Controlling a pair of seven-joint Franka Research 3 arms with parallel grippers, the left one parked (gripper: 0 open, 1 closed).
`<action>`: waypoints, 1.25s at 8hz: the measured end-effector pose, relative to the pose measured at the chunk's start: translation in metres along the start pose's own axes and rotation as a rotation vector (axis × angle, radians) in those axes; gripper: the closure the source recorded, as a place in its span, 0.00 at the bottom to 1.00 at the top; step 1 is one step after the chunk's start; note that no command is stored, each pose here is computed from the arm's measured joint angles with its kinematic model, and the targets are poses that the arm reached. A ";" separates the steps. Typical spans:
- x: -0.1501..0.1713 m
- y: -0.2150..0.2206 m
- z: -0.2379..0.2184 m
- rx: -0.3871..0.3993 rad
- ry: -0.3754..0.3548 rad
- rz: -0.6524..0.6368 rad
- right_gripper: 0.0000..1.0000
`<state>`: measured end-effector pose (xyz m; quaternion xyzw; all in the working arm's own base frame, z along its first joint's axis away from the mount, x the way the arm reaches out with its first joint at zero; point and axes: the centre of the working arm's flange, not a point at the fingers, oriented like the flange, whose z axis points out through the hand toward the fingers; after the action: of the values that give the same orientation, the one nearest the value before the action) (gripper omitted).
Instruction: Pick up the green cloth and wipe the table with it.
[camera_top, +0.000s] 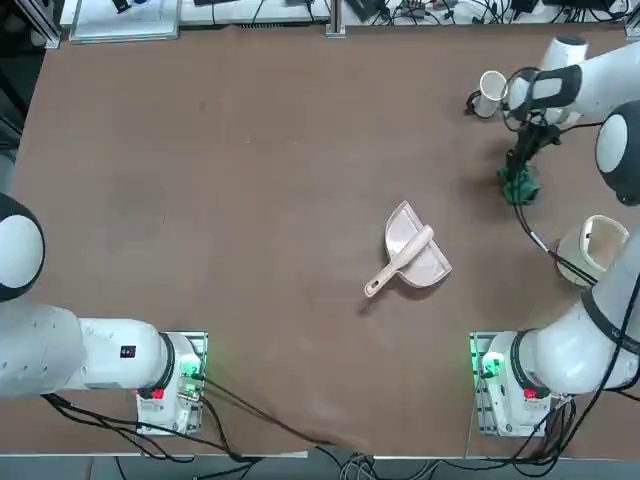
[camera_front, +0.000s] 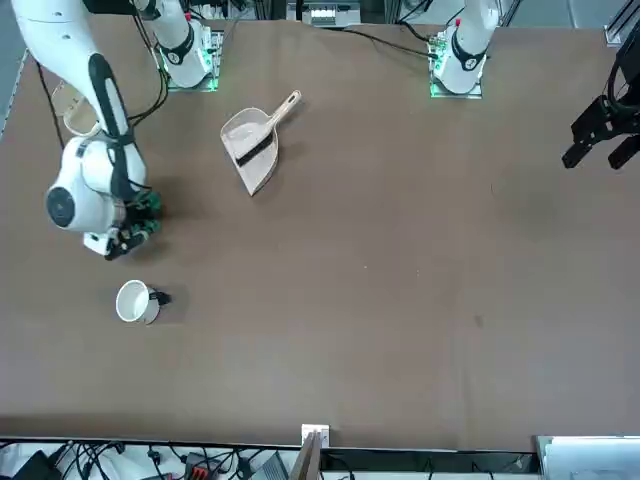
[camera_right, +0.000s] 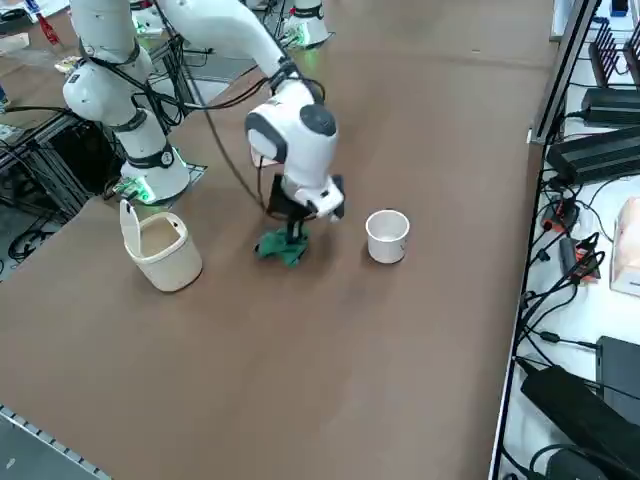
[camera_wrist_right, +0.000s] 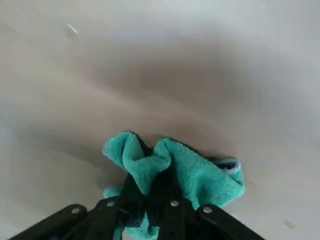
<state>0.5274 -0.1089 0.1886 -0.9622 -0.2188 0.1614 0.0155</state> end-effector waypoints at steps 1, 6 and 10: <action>-0.010 0.011 0.003 0.011 -0.004 -0.001 0.94; 0.065 -0.123 -0.004 0.170 0.059 0.171 0.94; 0.126 -0.243 -0.037 0.172 0.163 0.379 0.94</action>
<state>0.5451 0.1661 0.2104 -0.9911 -0.0174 0.1013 0.0844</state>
